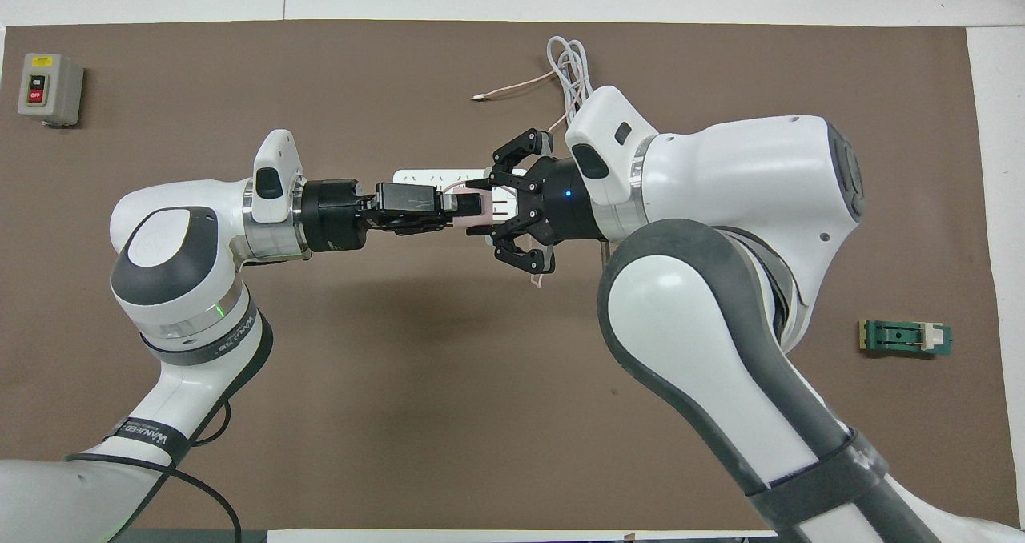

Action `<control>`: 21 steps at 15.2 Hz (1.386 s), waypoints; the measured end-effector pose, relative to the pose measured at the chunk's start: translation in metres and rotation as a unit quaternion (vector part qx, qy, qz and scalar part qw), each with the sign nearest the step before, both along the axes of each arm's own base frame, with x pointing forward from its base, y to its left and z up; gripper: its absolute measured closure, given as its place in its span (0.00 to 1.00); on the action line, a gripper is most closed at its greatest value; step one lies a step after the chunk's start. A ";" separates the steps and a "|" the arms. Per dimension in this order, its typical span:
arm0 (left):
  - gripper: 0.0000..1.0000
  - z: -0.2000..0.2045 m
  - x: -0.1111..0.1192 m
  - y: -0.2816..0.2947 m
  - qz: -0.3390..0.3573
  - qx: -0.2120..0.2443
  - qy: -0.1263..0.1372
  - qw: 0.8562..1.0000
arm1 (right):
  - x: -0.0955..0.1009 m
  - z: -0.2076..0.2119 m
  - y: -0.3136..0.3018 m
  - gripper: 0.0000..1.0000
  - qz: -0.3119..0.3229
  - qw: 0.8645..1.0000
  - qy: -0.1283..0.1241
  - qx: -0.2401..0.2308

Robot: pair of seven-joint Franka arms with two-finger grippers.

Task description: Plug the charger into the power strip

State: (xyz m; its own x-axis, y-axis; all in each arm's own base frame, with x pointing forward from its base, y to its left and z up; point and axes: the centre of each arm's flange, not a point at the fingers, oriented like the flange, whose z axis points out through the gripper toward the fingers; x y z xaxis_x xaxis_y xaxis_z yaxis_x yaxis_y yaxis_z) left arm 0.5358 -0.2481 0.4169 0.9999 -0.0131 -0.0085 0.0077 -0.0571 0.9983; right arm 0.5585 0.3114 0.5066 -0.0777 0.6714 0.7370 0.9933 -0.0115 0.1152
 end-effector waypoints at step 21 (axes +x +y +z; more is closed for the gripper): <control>0.68 0.001 0.001 0.002 0.002 -0.001 -0.002 1.000 | -0.008 0.024 0.004 0.00 -0.036 0.999 0.028 0.014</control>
State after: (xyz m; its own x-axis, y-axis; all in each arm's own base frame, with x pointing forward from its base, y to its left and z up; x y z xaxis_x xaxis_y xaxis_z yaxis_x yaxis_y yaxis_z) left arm 0.5365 -0.2461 0.4180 0.9999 -0.0099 -0.0054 0.0048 -0.0554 0.9985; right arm 0.5503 0.3154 0.5303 0.0117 0.6534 0.7570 0.9946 -0.0856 0.0585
